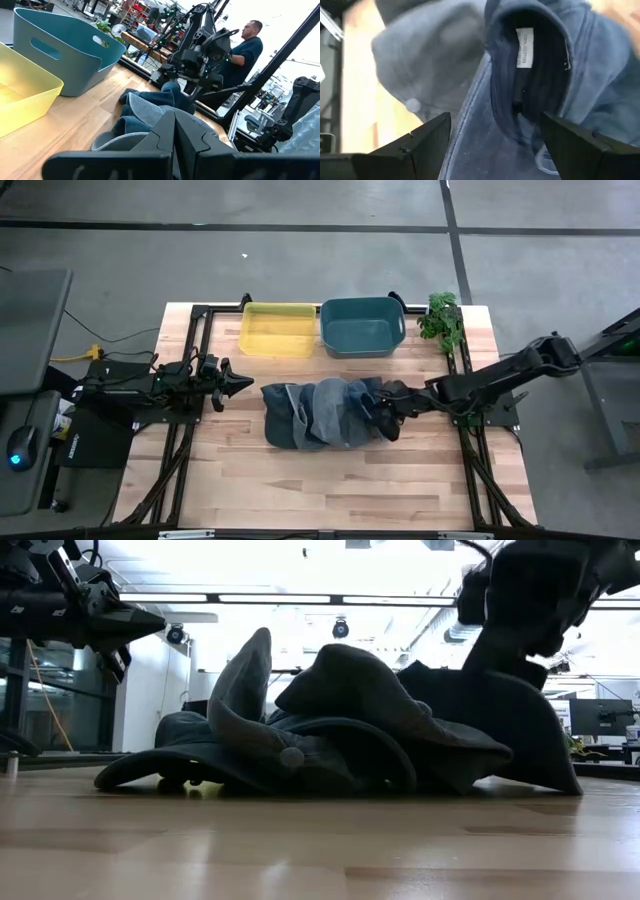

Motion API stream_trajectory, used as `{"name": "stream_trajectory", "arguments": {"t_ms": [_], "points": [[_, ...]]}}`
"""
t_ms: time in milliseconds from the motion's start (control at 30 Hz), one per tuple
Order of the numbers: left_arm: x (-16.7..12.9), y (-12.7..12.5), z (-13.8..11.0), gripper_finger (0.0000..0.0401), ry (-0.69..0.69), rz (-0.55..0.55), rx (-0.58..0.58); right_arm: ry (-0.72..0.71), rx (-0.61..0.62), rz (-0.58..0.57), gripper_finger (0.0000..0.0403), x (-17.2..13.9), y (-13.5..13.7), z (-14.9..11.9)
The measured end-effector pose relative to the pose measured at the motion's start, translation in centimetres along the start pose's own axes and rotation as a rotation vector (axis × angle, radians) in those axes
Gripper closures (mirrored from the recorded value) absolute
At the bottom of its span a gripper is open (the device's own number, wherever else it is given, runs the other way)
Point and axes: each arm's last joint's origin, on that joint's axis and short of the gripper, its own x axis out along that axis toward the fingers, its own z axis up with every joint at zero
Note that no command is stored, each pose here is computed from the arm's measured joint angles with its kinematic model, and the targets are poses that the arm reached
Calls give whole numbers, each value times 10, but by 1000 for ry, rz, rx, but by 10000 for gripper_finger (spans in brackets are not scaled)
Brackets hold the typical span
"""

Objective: Pick & Place hat
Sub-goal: Put the right blue cap into the blue bin

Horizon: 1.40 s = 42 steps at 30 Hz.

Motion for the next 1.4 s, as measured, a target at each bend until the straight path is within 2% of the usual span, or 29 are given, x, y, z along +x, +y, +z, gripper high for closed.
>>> {"name": "stream_trajectory", "arguments": {"t_ms": [133,333,467,933,1233,1300,1400], "points": [[0,0,0,401,0,0,0,34,33,-32,104,9,-2,-4],[0,0,0,401,0,0,0,39,147,-36,106,17,-2,-6],[0,0,0,401,0,0,0,41,161,-38,122,17,-2,-6],[0,0,0,401,0,0,0,139,198,-1,258,17,-3,-11],[0,0,0,401,0,0,0,204,195,50,382,16,-1,-12],[0,0,0,401,0,0,0,210,190,58,392,16,-1,-12],[0,0,0,401,0,0,0,211,195,58,386,16,-1,-12]]}}
